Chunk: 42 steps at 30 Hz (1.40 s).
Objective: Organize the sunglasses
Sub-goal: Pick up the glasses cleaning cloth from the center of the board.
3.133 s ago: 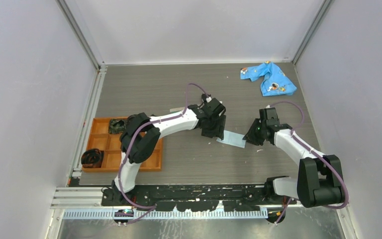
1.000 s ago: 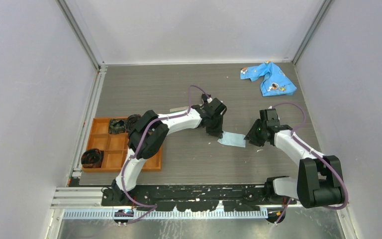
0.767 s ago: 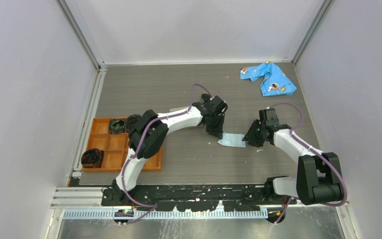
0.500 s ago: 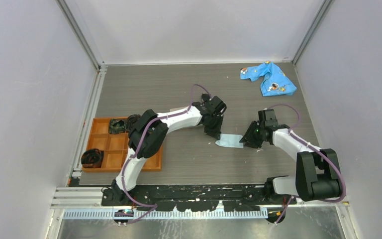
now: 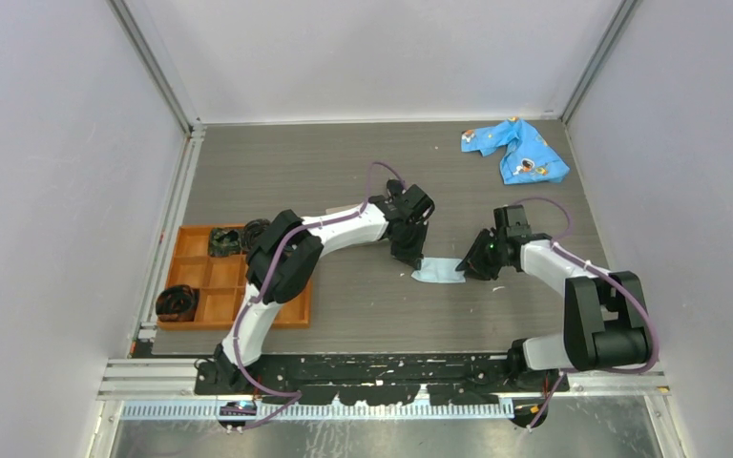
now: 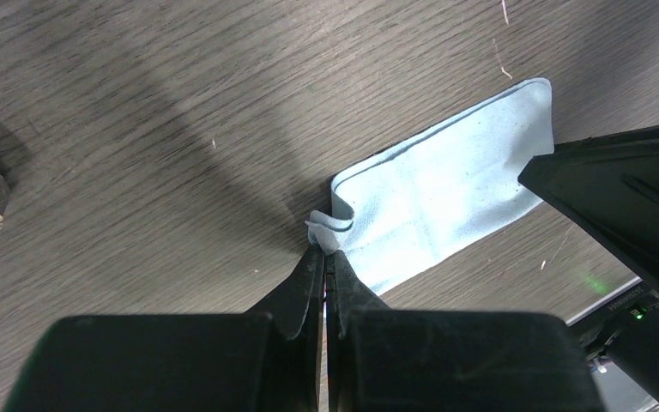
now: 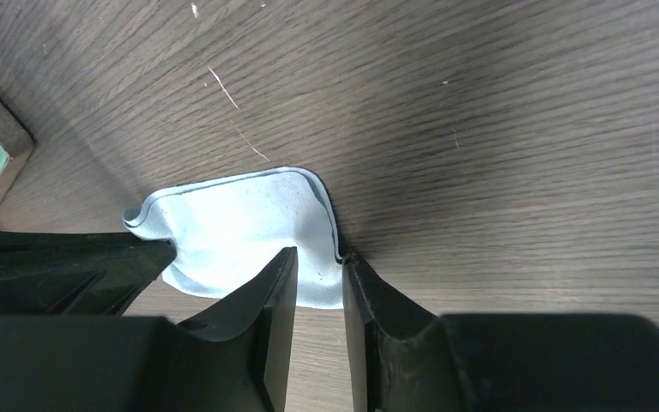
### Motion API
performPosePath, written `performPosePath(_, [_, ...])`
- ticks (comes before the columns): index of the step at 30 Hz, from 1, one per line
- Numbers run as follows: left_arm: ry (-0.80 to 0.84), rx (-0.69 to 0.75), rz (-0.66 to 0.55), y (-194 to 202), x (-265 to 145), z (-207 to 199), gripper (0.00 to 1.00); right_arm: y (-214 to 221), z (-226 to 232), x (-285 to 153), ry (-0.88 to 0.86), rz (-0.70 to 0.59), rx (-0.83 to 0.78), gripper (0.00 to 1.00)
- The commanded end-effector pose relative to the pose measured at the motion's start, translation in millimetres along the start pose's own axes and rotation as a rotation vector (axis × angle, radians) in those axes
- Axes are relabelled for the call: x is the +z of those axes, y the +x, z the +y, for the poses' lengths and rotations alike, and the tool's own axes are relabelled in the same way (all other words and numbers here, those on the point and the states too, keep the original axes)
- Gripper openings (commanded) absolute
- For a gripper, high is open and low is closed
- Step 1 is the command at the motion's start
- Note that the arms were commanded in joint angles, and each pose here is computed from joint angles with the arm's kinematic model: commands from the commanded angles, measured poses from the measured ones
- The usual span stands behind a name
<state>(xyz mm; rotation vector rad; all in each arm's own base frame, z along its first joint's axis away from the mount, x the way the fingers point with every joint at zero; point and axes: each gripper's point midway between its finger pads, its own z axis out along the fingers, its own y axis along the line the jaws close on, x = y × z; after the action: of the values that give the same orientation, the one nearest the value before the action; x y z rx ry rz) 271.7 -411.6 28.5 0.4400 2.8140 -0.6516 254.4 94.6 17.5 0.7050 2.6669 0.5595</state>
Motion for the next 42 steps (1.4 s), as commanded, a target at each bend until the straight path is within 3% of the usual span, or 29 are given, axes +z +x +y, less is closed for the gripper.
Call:
performPosePath(1, [0.013, 0.016, -0.024, -7.0, -11.6, -3.0, 0.00, -0.5, -13.4, 6.0, 0.066, 0.001, -0.003, 0.32])
performPosePath(11, [0.018, 0.017, -0.026, -7.7, -13.0, -4.4, 0.00, 0.3, -12.6, 4.5, 0.060, 0.000, -0.010, 0.17])
performPosePath(13, [0.017, 0.018, -0.026, -7.5, -13.2, -4.1, 0.00, -0.3, -13.7, 1.3, 0.068, -0.006, -0.018, 0.20])
performPosePath(16, [0.014, 0.025, -0.025, -7.0, -13.7, -3.1, 0.00, -9.7, -17.6, -10.0, 0.109, -0.060, -0.037, 0.35])
performPosePath(19, [0.011, 0.032, -0.023, -7.0, -14.0, -2.7, 0.00, -20.3, -15.5, -19.3, 0.121, -0.104, -0.067, 0.39])
performPosePath(35, [0.003, 0.029, -0.035, -8.0, -13.5, -0.6, 0.00, -4.3, 1.9, -1.2, 0.043, 0.008, -0.105, 0.40])
performPosePath(42, [0.003, 0.030, -0.036, -8.1, -14.1, -0.8, 0.00, -0.2, 5.0, 5.2, 0.036, 0.032, -0.111, 0.36])
